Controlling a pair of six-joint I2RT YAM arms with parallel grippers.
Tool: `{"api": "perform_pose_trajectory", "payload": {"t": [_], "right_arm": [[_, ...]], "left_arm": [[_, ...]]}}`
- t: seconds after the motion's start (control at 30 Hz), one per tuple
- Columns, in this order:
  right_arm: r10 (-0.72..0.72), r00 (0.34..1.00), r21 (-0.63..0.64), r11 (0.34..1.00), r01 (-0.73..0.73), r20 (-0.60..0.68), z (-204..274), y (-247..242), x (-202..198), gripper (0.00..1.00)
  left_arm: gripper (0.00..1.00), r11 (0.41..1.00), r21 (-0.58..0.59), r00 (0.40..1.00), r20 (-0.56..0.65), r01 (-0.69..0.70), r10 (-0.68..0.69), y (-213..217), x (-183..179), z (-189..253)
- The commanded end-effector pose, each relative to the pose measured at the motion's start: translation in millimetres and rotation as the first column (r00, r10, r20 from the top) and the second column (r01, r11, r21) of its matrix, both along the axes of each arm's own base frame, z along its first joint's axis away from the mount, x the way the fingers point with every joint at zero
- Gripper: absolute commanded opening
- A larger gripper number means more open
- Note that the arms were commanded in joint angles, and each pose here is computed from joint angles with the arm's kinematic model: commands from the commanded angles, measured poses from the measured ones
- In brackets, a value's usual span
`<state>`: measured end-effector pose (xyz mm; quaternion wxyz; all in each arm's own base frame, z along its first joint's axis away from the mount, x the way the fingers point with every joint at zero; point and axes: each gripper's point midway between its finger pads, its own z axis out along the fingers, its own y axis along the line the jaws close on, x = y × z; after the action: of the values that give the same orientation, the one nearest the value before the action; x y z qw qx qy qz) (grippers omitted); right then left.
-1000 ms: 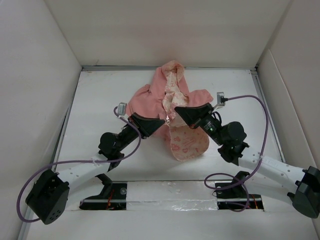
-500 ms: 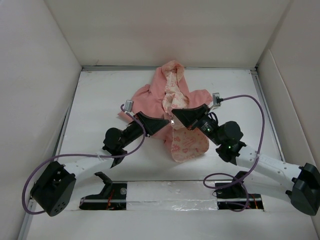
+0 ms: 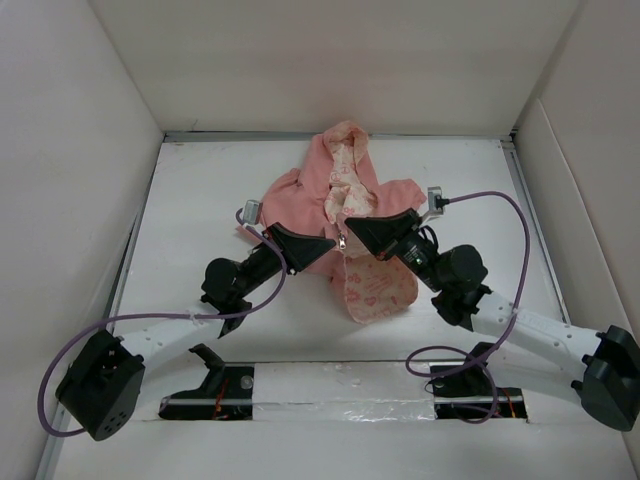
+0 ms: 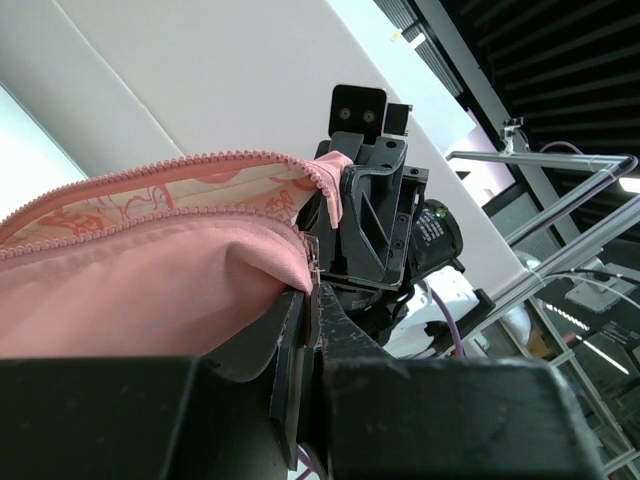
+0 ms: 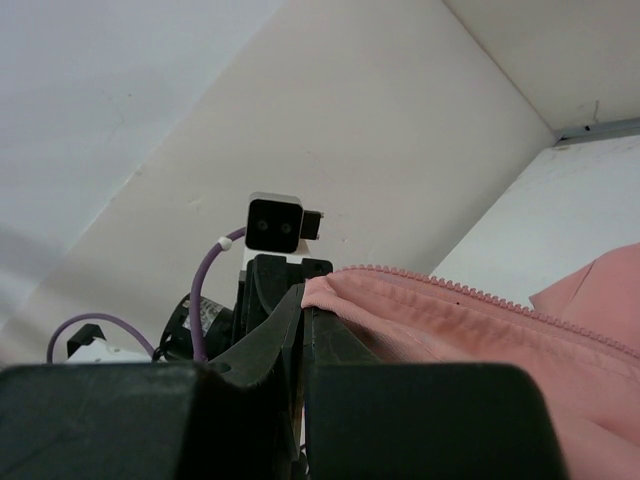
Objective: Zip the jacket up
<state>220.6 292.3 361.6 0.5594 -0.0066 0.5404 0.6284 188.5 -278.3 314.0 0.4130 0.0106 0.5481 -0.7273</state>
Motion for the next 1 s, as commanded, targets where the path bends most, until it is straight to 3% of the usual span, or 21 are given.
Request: {"api": "perform_pose_trajectory", "payload": {"t": [0.0, 0.97], "right_arm": [[-0.011, 0.998, 0.089, 0.996, 0.005, 0.067, 28.5, -8.1, -7.3, 0.00], [-0.014, 1.000, 0.101, 0.995, 0.014, -0.002, 20.3, -4.3, 2.0, 0.00]], "left_arm": [[0.00, 0.909, -0.396, 0.855, 0.508, 0.126, 0.103, 65.4, -84.3, 118.5], [0.00, 0.899, -0.418, 0.830, 0.542, 0.131, 0.131, 72.6, -92.4, 126.1]]}}
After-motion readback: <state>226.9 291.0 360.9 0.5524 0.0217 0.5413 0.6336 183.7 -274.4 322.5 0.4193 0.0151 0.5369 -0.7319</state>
